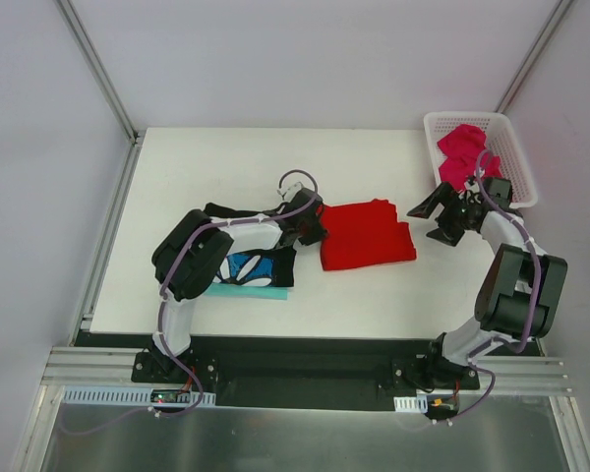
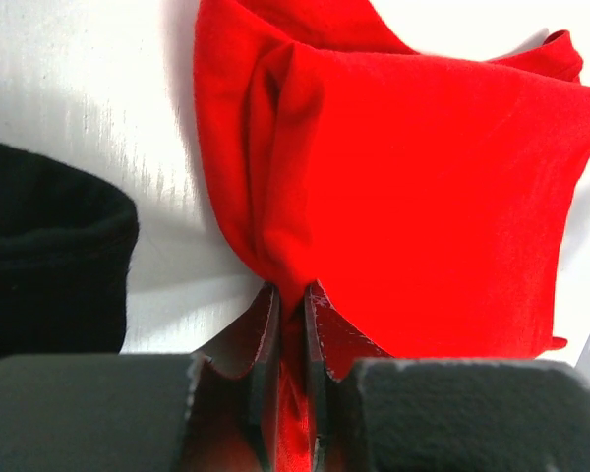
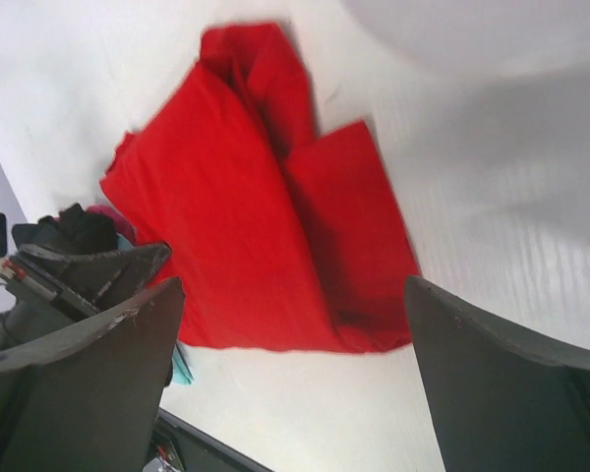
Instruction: Fold and stack the t-shirts
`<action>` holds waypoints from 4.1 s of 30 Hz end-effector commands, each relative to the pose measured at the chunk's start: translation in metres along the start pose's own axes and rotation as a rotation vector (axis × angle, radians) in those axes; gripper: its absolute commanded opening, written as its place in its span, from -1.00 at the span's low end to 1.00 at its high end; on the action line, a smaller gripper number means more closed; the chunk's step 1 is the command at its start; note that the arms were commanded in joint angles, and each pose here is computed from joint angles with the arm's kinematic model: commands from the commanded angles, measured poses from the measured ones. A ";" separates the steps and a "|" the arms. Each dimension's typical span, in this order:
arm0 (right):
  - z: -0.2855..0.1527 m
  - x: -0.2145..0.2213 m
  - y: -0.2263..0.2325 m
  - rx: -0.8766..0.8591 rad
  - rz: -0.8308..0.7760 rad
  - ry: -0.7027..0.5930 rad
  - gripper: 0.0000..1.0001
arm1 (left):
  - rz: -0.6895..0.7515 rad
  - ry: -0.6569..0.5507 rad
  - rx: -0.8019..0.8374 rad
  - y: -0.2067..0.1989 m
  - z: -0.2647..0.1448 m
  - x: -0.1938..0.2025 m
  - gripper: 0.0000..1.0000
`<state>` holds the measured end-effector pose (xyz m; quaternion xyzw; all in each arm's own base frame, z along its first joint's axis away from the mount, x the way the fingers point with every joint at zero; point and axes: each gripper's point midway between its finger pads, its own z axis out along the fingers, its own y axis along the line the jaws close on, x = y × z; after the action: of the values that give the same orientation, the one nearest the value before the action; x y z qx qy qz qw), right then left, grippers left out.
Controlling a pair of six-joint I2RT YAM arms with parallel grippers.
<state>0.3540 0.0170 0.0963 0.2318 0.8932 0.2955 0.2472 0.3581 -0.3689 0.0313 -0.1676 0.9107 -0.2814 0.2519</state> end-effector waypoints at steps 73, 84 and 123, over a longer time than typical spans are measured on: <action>0.027 0.061 0.017 0.166 -0.207 0.150 0.98 | 0.006 0.004 0.015 0.006 -0.047 -0.029 -1.00; 0.010 0.067 -0.007 0.434 -0.389 0.122 0.98 | 0.006 -0.005 0.026 0.009 -0.056 -0.028 -1.00; 0.058 0.022 -0.008 0.586 -0.521 0.288 0.97 | -0.001 -0.015 0.019 0.016 -0.058 -0.035 -1.00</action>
<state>0.3594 0.0647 0.0387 -0.0021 0.9925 -0.0165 0.1213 0.3453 -0.3198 0.0495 -0.1683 0.9183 -0.2685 0.2374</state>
